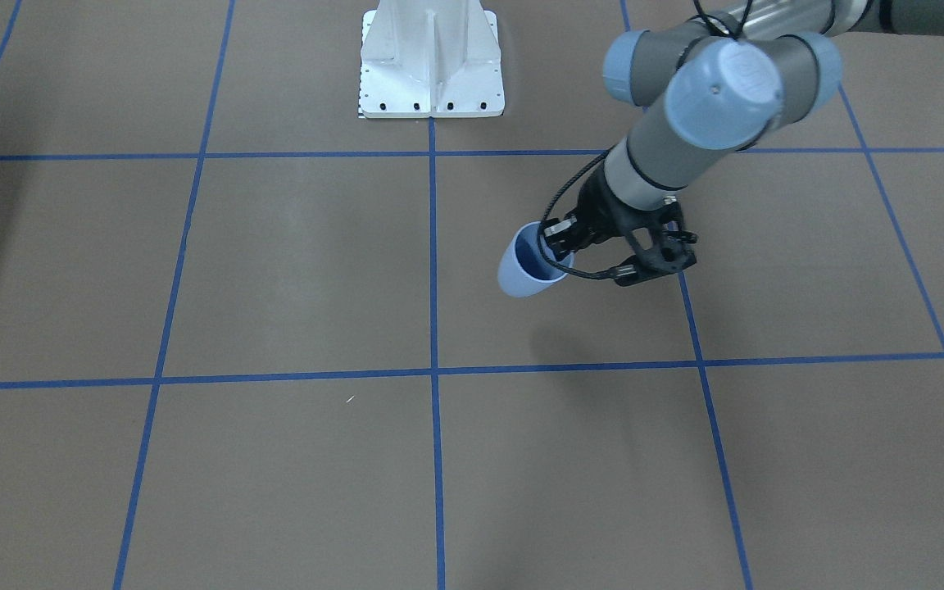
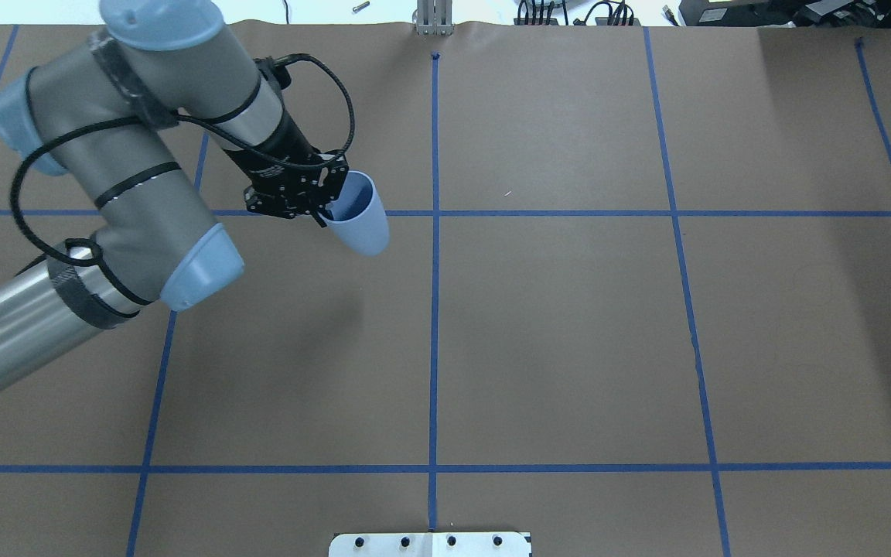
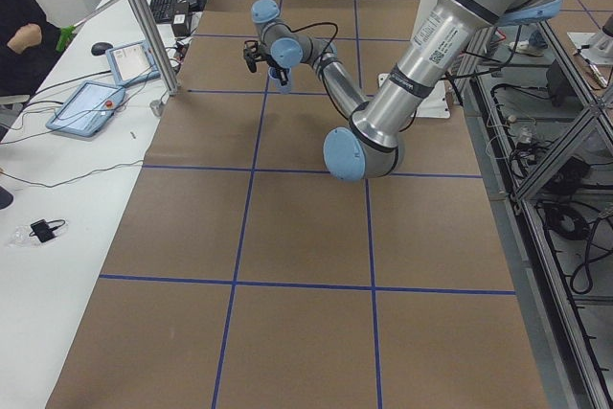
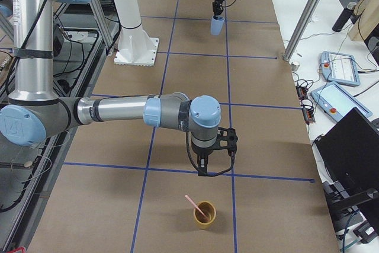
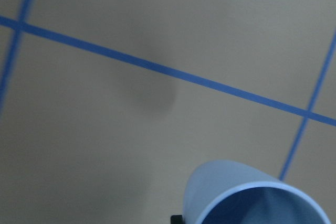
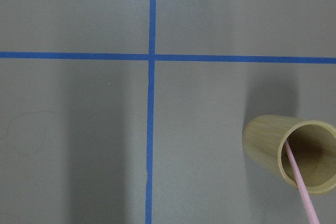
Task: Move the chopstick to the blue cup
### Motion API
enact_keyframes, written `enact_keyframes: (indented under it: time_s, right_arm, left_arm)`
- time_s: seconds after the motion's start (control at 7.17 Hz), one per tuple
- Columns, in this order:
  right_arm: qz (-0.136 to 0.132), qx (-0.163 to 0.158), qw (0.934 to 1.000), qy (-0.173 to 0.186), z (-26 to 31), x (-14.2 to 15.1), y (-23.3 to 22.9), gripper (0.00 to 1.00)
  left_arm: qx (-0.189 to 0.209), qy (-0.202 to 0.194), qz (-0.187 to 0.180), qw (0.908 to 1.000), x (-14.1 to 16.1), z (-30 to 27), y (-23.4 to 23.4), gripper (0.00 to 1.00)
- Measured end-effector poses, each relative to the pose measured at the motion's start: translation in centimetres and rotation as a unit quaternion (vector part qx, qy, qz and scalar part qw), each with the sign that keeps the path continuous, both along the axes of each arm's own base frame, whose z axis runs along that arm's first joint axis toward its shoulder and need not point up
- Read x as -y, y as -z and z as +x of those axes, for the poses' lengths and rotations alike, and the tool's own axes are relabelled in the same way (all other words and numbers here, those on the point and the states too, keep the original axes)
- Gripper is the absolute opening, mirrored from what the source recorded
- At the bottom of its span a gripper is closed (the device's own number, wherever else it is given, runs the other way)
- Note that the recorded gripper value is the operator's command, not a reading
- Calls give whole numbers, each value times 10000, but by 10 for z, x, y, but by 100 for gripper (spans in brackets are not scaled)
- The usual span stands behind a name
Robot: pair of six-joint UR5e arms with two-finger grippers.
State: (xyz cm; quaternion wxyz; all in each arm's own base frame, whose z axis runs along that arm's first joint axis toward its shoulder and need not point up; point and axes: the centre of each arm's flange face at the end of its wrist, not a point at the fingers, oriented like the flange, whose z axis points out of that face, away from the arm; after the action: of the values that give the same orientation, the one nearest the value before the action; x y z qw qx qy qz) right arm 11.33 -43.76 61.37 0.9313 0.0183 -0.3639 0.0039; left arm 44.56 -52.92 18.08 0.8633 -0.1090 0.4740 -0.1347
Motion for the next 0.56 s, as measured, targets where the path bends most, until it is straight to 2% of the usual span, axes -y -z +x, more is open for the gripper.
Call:
enact_keyframes:
  time_s: [0.28,0.56]
  right_arm:
    - [111,263,9996,-23,-4,0,5,100]
    - [152,372,9992,-34,-6,0,7,100]
  left_arm:
    - [258,134,-28,9996,4,62,24,0]
    - [410,162,33,9990,-4,94,31,0]
